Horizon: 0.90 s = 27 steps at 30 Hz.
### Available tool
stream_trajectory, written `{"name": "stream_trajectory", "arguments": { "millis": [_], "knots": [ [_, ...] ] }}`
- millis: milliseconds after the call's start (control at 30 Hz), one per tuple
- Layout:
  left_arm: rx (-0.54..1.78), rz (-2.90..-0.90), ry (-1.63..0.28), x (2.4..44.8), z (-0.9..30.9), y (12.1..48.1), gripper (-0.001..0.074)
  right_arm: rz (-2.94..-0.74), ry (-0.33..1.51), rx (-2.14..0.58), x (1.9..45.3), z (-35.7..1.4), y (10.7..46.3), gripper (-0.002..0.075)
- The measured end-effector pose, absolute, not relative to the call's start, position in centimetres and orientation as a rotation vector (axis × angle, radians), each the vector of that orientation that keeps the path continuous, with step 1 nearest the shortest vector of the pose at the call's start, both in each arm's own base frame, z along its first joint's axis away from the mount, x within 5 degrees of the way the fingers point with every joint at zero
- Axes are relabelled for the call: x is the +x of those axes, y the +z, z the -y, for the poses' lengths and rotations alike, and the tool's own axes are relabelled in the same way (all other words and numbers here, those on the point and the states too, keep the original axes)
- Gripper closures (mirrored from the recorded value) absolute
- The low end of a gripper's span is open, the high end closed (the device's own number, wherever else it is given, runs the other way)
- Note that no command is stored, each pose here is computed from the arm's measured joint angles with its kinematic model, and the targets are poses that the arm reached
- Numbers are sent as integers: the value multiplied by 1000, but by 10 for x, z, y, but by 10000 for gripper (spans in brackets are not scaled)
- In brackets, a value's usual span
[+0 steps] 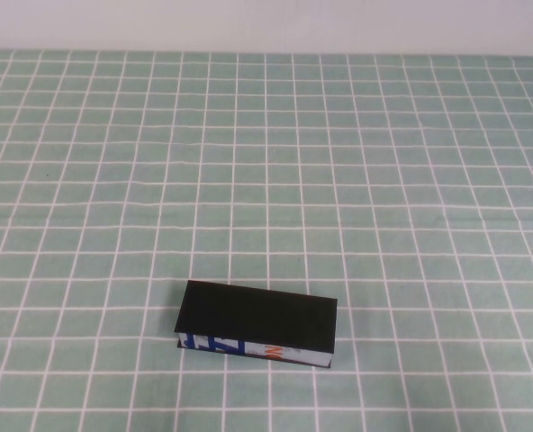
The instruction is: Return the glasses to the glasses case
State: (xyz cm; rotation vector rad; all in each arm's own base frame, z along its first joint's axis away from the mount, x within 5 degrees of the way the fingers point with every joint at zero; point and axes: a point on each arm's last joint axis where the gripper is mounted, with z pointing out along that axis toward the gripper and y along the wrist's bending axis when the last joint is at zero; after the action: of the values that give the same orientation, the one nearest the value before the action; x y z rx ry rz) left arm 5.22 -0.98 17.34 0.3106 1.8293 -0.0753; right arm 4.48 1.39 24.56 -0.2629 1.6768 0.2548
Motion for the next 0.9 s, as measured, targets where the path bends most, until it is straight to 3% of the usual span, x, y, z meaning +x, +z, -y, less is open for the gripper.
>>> {"name": "stream_trajectory", "arguments": {
  "millis": [233, 567, 900],
  "knots": [
    [310, -1829, -74, 52, 10, 173, 737, -1659, 156, -128, 55, -10, 194, 737],
    [307, -1829, -77, 52, 10, 173, 737, -1860, 142, -71, 53, -7, 172, 737],
    [305, -1830, -79, 52, 10, 173, 737, -1874, 168, -54, 52, -8, 172, 737]
  ]
}}
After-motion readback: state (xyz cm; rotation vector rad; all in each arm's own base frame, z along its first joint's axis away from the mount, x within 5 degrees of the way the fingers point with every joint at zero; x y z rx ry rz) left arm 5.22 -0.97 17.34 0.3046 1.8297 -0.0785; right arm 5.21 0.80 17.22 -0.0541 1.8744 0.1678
